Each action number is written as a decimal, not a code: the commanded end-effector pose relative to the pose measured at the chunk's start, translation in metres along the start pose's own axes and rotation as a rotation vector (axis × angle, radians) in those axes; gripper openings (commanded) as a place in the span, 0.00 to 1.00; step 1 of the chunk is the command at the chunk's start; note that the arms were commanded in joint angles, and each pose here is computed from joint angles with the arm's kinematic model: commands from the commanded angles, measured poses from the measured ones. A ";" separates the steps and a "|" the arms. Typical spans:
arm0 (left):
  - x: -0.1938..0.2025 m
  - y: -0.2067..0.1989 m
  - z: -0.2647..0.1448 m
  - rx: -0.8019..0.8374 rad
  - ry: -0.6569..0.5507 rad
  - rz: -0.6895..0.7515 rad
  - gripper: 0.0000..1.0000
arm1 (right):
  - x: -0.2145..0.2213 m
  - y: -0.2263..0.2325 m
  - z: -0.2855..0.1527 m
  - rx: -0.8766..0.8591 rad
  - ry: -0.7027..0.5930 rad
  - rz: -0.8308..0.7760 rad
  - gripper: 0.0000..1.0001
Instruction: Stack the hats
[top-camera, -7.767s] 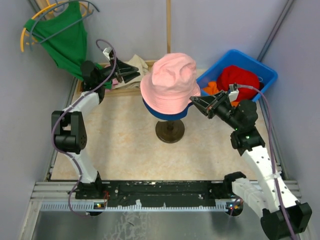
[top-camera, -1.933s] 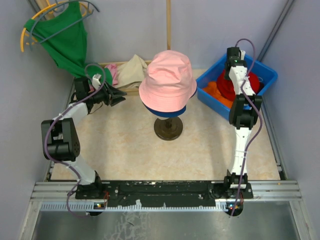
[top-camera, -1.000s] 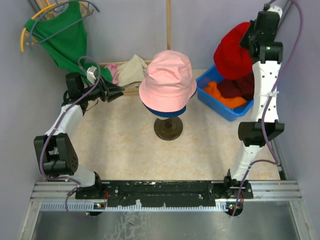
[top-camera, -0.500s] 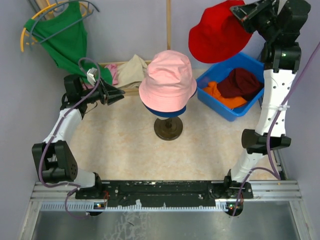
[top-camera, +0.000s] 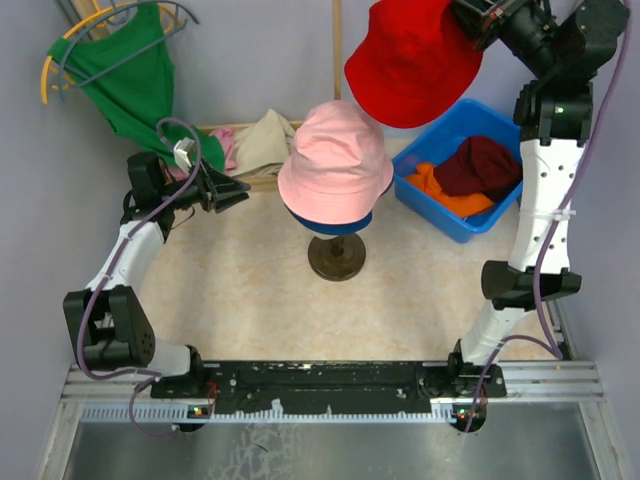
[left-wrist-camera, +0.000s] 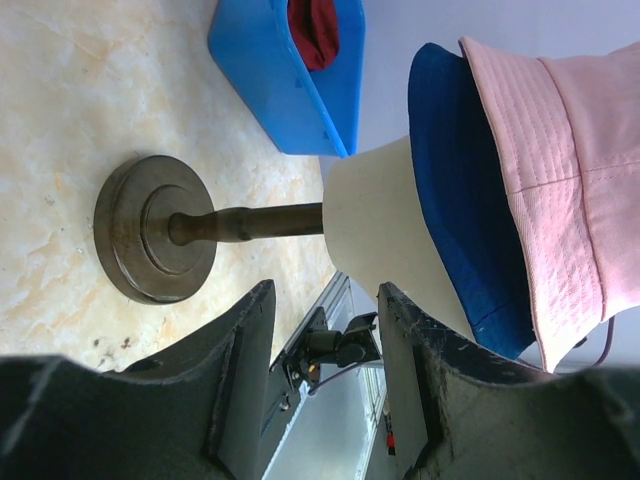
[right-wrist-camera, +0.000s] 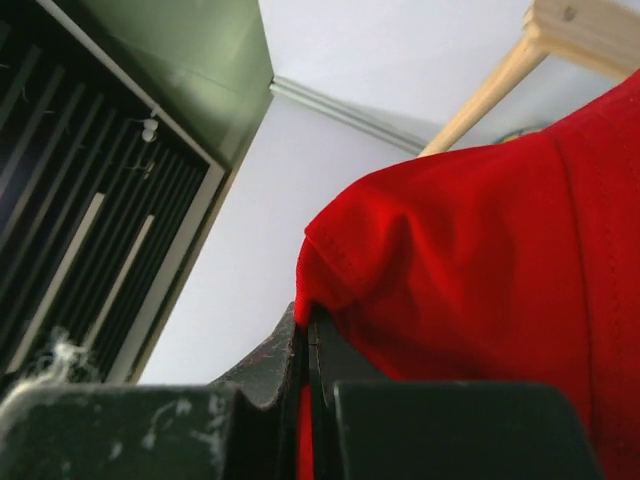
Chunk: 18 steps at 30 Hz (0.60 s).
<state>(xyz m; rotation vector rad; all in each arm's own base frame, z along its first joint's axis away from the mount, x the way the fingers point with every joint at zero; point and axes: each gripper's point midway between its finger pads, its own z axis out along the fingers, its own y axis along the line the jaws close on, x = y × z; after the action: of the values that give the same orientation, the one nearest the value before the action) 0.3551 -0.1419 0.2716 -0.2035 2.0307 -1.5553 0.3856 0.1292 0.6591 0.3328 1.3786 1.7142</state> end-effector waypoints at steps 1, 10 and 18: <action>0.005 -0.015 -0.003 0.046 0.005 0.048 0.52 | 0.050 0.042 -0.004 -0.085 0.127 0.048 0.00; 0.009 -0.013 -0.003 0.061 0.002 0.042 0.52 | 0.094 0.017 0.024 -0.043 0.213 0.122 0.00; 0.011 -0.011 -0.003 0.062 0.001 0.039 0.52 | 0.116 0.007 0.030 -0.013 0.260 0.148 0.00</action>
<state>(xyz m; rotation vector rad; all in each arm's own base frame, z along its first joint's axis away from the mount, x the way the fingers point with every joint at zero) 0.3480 -0.1443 0.2660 -0.2061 2.0136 -1.5875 0.3637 0.2289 0.6275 0.3044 1.5848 1.9367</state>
